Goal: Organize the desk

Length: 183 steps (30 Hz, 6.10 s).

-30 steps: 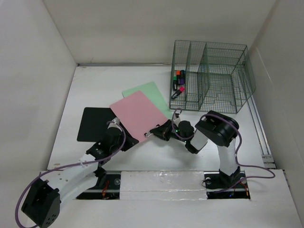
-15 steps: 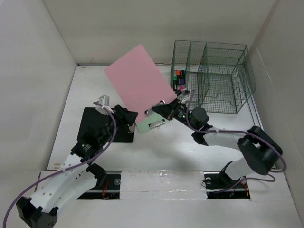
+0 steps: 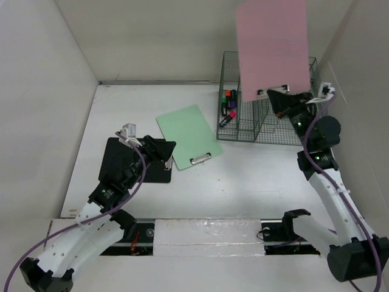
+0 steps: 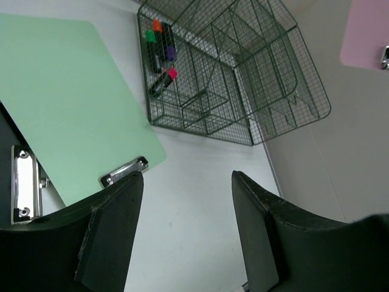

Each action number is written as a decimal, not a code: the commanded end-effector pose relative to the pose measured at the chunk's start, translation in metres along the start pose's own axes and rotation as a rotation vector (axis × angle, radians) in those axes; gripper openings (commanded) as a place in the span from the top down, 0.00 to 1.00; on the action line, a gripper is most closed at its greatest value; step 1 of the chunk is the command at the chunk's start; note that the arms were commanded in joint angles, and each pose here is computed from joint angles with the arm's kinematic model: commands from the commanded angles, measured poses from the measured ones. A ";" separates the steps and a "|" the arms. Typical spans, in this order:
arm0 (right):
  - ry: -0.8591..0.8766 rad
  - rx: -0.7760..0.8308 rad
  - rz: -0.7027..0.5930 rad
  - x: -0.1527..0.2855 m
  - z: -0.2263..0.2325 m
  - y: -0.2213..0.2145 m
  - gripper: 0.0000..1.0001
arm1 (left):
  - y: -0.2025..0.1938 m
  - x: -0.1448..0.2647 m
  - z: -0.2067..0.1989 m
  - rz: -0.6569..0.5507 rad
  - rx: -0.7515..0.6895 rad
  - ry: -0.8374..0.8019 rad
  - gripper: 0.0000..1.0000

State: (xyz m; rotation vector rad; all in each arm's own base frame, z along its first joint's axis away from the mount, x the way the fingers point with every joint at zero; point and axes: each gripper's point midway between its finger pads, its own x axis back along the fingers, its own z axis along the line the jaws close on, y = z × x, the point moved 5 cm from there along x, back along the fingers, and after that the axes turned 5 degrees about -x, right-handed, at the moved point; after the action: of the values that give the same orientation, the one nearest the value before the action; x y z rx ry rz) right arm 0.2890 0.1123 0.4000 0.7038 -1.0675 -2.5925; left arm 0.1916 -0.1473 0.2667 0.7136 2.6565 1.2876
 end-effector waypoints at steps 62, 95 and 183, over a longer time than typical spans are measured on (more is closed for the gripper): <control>-0.156 -0.471 -0.013 0.099 -0.176 0.037 1.00 | -0.020 -0.008 -0.011 0.079 0.022 -0.135 0.44; -0.285 -0.510 -0.015 0.065 -0.204 0.022 0.93 | -0.015 -0.006 -0.011 0.058 0.021 -0.125 0.44; -0.123 0.064 0.516 0.134 -0.077 -0.144 0.36 | -0.192 -0.144 0.056 0.631 -0.839 0.037 0.35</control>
State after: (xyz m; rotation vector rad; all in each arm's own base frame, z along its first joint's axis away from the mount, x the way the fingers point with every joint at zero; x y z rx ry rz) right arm 0.2028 0.1122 0.1938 0.1635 -1.1573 -2.1703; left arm 0.2658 -0.2665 0.0631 1.3765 1.6549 2.3623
